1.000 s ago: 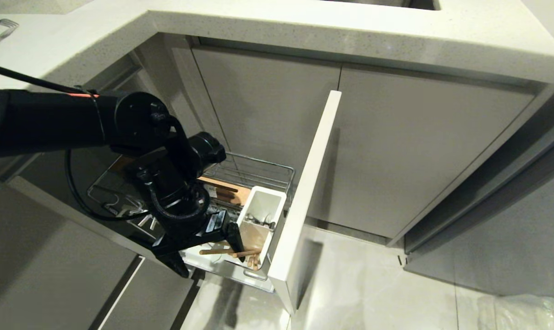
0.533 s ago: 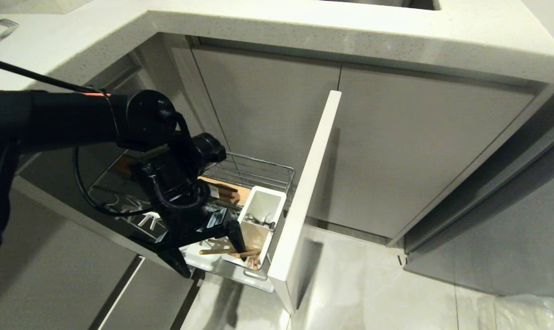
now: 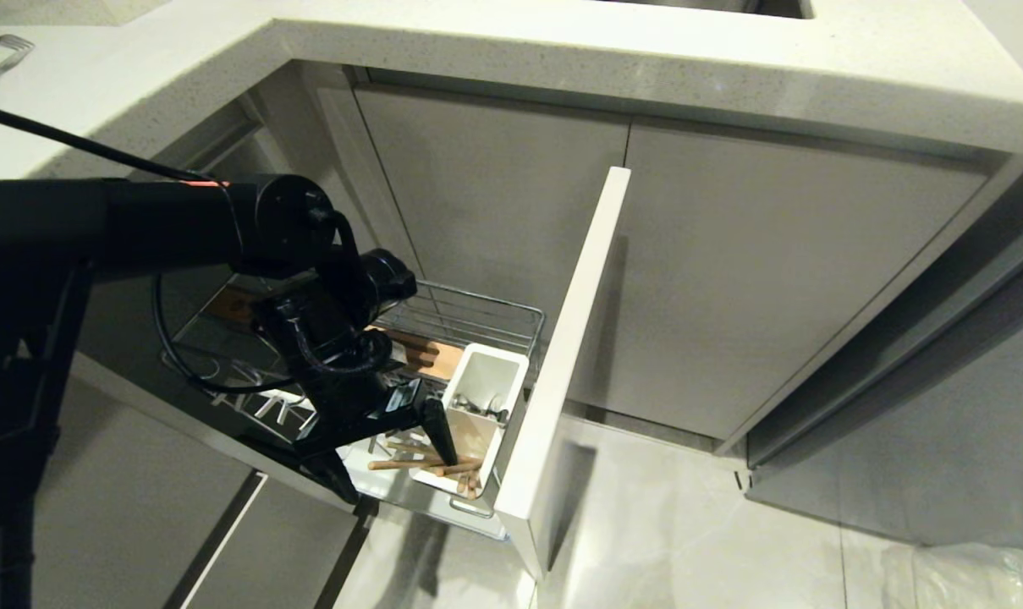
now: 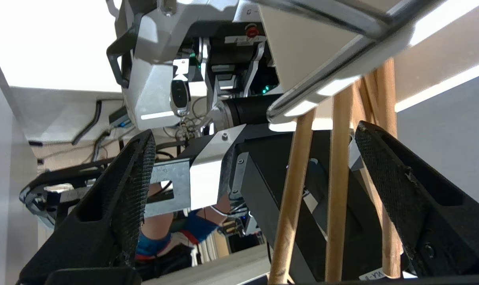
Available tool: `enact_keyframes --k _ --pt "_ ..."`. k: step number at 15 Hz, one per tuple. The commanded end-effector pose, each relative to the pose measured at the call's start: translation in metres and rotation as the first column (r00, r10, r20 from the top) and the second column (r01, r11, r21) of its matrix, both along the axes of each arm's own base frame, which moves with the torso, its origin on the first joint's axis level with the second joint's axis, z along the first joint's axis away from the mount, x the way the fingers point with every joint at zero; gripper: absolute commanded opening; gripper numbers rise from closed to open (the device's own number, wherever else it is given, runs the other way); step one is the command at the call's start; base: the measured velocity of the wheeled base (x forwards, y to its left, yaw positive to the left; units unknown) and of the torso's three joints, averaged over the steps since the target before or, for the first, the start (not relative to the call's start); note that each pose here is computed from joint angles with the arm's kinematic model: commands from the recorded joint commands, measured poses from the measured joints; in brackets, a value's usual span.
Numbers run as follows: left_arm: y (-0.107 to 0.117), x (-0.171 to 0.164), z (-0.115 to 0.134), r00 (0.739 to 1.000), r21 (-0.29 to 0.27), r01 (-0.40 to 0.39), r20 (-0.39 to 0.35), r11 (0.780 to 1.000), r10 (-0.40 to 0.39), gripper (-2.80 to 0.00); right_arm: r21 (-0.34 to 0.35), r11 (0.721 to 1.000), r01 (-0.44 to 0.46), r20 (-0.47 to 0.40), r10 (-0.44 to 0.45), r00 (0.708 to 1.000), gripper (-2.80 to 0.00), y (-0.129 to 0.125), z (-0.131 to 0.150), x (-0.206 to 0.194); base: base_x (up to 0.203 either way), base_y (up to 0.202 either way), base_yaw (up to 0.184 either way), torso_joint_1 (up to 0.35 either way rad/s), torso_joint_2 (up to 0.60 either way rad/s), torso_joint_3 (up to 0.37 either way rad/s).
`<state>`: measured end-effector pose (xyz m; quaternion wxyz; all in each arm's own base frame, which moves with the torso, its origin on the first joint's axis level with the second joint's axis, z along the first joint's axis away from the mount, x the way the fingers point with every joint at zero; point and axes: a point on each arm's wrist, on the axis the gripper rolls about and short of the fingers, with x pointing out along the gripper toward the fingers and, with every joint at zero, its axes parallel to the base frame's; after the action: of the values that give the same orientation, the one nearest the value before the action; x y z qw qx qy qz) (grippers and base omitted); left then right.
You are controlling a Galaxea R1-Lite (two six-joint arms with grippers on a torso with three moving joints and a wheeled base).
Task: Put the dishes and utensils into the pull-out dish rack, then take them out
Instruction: Take the chopsticks out of the cupboard
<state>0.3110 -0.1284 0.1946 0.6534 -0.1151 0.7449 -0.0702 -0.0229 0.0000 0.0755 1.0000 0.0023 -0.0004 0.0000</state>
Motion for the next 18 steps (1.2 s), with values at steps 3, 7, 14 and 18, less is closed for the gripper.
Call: enact_keyframes --k 3,7,14,18 --pt "-0.0012 0.0017 -0.0006 0.999 0.0 -0.003 -0.037 1.0 0.003 0.0 0.0 1.0 0.0 -0.001 0.0 1.0 -2.8 0.0 0.0 0.0001 0.0 0.0 0.0 0.0 0.0 0.0" --pt "-0.001 -0.0001 0.0013 0.999 -0.001 -0.001 -0.036 1.0 0.001 0.0 0.0 1.0 0.0 -0.001 0.0 1.0 -2.8 0.0 0.0 0.0001 0.0 0.0 0.0 0.0 0.0 0.0" --pt "-0.0012 -0.001 0.002 0.999 0.0 -0.007 -0.038 1.0 0.007 -2.8 0.0 1.0 0.0 -0.001 0.0 1.0 -2.8 0.0 0.0 0.0001 0.0 0.0 0.0 0.0 0.0 0.0" --pt "-0.0026 -0.0031 0.0048 0.999 -0.007 -0.004 -0.033 1.0 0.004 -2.8 0.0 1.0 0.0 -0.001 0.0 1.0 -2.8 0.0 0.0 0.0001 0.0 0.0 0.0 0.0 0.0 0.0"
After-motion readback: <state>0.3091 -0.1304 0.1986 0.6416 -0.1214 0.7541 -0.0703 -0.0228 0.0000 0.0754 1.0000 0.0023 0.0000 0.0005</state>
